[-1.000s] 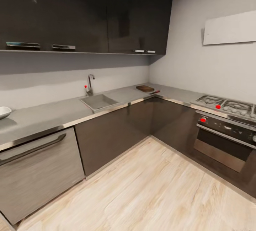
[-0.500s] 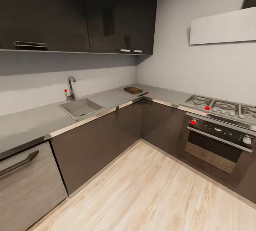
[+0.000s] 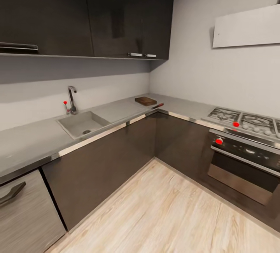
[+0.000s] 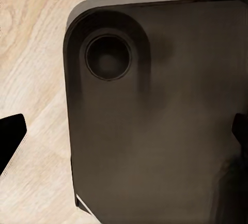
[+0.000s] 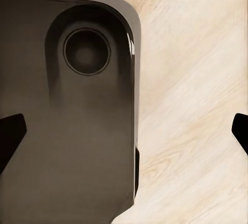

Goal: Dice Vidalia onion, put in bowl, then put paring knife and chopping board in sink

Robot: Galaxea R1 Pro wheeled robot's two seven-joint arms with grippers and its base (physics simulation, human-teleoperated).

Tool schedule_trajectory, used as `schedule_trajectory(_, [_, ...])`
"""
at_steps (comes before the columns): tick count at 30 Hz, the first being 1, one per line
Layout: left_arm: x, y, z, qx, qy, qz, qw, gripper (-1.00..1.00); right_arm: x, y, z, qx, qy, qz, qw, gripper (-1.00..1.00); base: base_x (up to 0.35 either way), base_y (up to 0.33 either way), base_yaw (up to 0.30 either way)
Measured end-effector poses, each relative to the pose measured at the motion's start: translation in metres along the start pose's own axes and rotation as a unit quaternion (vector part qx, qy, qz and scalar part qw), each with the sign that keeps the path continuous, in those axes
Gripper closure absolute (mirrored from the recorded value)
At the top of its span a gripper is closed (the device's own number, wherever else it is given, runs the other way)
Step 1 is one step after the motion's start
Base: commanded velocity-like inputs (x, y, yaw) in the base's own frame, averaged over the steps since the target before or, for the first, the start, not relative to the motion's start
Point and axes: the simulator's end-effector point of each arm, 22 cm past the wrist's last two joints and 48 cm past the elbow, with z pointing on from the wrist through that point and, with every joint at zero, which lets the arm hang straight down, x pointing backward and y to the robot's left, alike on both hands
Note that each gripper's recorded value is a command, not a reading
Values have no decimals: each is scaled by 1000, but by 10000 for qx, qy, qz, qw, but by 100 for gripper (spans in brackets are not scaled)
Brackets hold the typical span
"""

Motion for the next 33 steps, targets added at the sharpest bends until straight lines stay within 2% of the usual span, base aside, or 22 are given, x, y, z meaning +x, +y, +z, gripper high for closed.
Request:
schedule_trajectory(4, [-2, -2, 0, 10, -30, 2, 10000, -100, 0, 0, 0, -1, 2, 0, 10000, -100, 71, 0, 0])
schedule_trajectory(6, [-2, -7, -3, 46, -24, -2, 10000, -100, 0, 0, -3, -2, 3, 0, 10000, -100, 8, 0, 0])
schedule_trajectory(22, [-2, -5, -29, 15, -4, -36, 10000, -100, -2, -1, -29, -5, 6, 0, 10000, -100, 3, 0, 0])
schedule_trajectory(33, [-2, -8, -47, 29, 14, -37, 10000, -100, -3, -2, -47, -5, 4, 0, 10000, -100, 255, 0, 0])
